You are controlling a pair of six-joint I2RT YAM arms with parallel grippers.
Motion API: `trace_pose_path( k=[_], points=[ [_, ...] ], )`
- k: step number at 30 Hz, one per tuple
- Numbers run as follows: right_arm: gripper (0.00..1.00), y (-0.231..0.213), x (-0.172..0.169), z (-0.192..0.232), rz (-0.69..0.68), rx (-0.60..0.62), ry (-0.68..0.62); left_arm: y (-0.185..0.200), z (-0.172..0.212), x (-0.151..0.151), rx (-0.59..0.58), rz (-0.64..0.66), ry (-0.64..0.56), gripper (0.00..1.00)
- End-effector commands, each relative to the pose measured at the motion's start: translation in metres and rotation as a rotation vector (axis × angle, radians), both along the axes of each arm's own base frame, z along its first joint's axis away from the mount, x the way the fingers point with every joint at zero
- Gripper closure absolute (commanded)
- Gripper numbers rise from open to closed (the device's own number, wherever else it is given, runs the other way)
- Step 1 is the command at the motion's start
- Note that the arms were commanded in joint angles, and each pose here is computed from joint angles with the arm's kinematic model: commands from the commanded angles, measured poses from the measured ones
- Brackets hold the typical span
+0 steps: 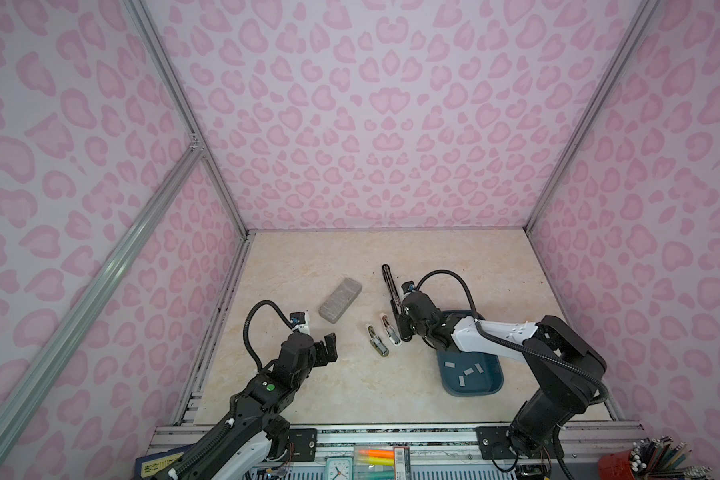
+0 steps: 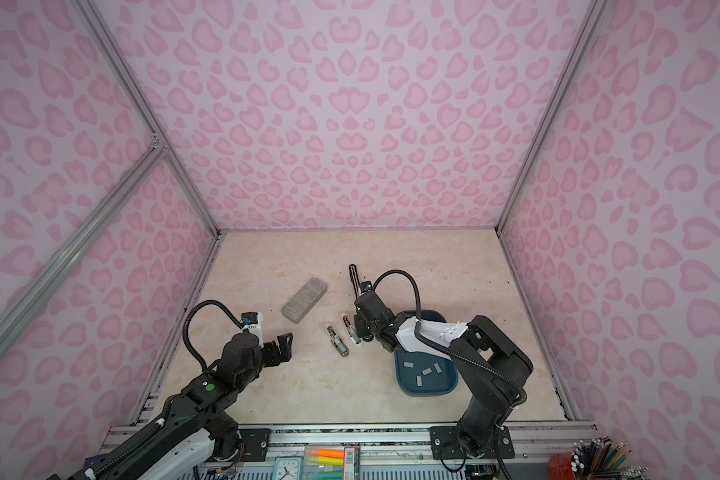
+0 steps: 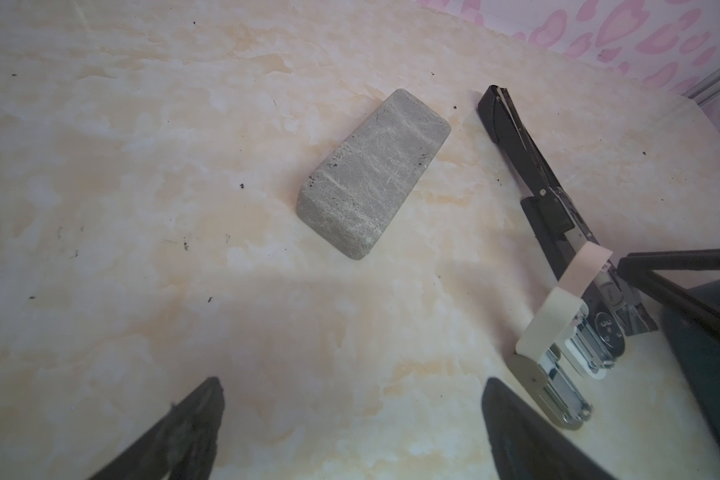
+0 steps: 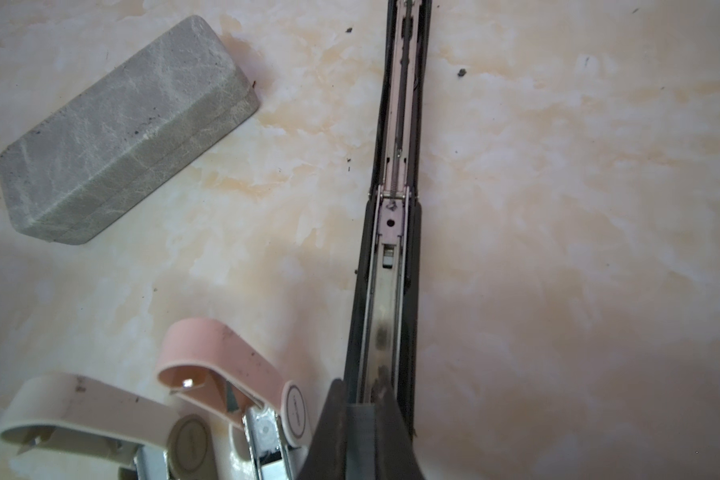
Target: Load the staples into the stapler
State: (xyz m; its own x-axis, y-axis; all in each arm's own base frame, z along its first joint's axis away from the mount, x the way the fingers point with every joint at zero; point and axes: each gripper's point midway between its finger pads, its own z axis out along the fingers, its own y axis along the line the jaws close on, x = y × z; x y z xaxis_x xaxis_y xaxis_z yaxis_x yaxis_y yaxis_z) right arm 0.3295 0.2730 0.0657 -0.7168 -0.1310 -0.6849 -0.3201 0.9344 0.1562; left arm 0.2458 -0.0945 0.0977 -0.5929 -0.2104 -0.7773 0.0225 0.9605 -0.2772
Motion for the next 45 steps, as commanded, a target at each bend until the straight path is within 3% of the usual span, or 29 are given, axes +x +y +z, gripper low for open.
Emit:
trace_pose_path(
  k=[1,45],
  points=[
    [1.0,-0.003,0.0,0.003,-0.003,-0.004,-0.016,-0.002,0.009,0.004,-0.017,0.007,-0.025,0.02],
    [1.0,0.0,0.002,0.0,-0.001,0.009,-0.003,-0.002,0.007,0.004,-0.014,0.009,-0.016,0.02]
  ],
)
